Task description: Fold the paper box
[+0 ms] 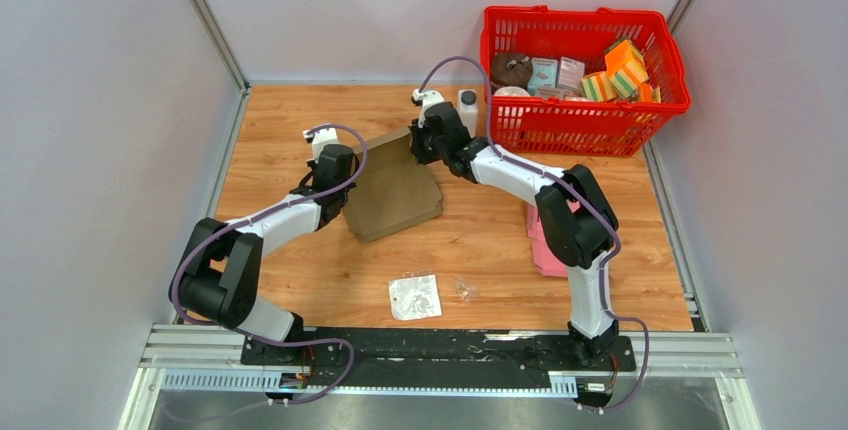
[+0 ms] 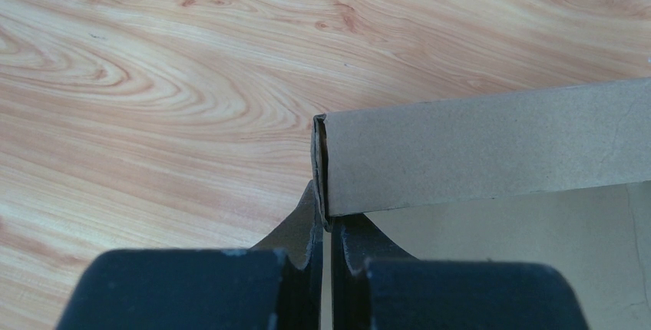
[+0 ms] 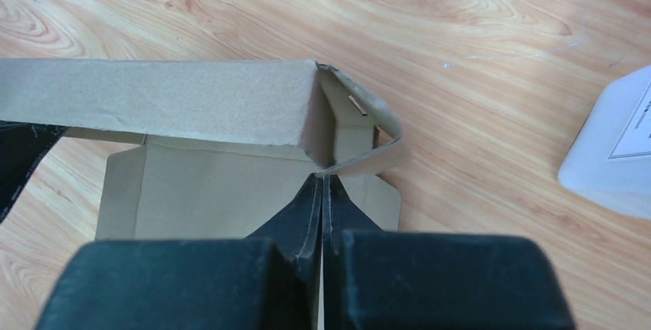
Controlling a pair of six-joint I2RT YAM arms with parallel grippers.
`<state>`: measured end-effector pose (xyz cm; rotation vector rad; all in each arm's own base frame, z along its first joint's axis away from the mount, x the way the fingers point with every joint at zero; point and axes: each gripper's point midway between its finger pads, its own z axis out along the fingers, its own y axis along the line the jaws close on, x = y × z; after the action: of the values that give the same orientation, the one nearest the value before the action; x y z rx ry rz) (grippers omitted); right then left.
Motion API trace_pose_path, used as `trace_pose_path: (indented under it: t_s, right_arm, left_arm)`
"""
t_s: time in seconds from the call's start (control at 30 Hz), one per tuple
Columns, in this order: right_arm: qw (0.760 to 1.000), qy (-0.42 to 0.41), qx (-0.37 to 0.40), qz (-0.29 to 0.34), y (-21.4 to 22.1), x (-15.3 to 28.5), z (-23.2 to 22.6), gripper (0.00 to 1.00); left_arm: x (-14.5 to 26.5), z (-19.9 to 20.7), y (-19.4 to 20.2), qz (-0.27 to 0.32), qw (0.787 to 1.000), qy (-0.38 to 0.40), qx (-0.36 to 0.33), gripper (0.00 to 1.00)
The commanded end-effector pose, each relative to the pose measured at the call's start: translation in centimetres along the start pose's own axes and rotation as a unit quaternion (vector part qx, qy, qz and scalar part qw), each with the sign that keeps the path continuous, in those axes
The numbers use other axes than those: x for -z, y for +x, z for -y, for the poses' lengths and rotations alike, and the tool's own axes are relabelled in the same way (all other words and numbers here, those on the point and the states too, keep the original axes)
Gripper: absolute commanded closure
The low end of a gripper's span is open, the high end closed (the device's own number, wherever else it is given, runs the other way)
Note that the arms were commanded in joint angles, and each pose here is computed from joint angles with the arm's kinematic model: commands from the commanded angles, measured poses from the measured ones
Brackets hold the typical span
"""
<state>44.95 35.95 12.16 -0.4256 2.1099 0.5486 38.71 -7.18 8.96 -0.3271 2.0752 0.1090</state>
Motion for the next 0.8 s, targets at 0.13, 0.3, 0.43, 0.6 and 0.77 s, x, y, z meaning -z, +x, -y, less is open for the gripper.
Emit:
trace_pose_path:
  t_s: [0.13,0.3,0.43,0.6,0.77]
  right_arm:
    - [0.997,-0.002,-0.073,0.021,-1.9,0.9,-1.6,1.00]
    - [0.998,-0.027,-0.049,0.009,-1.8,3.6,-1.5,0.95]
    - [0.999,0.003,0.041,-0.006,-1.5,5.6,2.2,0.80]
    - [0.990,0.041,0.134,-0.006,-3.2,5.3,5.5,0.72]
    - [0.980,0.053,0.189,0.020,-5.5,2.4,6.4,0.70]
  left_arm:
    - [0.2,0.1,0.8,-0.019,1.000,0.008,-0.009,1.00]
    - [0.2,-0.2,1.0,-0.021,1.000,0.002,-0.016,1.00]
    - [0.3,-0.4,1.1,-0.018,1.000,0.000,-0.020,1.00]
    - [0.3,-0.2,0.8,-0.017,1.000,0.004,-0.021,1.00]
    - [0.4,0.0,0.8,-0.021,0.999,0.009,-0.022,1.00]
